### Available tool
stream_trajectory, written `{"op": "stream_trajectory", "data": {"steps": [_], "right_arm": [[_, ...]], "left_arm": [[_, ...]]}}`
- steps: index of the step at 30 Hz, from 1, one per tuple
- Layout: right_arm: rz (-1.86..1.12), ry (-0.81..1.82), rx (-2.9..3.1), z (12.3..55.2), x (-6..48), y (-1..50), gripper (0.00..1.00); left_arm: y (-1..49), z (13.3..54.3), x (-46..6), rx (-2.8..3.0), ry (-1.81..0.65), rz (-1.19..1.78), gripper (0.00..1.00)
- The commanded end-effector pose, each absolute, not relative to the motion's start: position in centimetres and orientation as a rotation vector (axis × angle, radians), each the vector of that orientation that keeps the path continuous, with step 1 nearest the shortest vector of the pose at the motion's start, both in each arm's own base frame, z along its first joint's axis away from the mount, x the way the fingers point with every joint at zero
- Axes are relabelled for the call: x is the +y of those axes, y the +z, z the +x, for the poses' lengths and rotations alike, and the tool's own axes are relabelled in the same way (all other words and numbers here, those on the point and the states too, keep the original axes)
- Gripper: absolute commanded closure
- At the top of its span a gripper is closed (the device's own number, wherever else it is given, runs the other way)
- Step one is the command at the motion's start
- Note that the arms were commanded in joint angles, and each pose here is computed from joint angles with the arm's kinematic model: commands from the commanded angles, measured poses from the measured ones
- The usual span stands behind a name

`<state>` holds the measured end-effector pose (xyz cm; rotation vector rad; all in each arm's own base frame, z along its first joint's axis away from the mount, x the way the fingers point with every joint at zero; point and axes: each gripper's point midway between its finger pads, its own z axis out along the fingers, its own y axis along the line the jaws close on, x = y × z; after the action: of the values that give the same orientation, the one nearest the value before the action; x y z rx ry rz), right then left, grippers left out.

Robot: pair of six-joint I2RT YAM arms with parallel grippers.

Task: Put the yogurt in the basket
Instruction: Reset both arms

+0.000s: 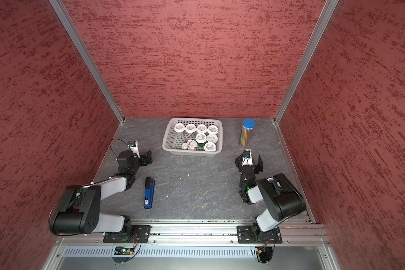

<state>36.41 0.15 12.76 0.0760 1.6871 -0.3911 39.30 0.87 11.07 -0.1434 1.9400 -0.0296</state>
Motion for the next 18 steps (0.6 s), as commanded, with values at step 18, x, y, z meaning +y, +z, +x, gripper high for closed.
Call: {"op": "stream_trajectory", "data": {"steps": [18], "right_arm": [[0.147, -0.103, 1.784, 40.3, -1.4, 12.0, 0.02]], "left_arm": [[11.3, 40.3, 1.7, 1.836, -0.034, -0.138, 0.0]]}}
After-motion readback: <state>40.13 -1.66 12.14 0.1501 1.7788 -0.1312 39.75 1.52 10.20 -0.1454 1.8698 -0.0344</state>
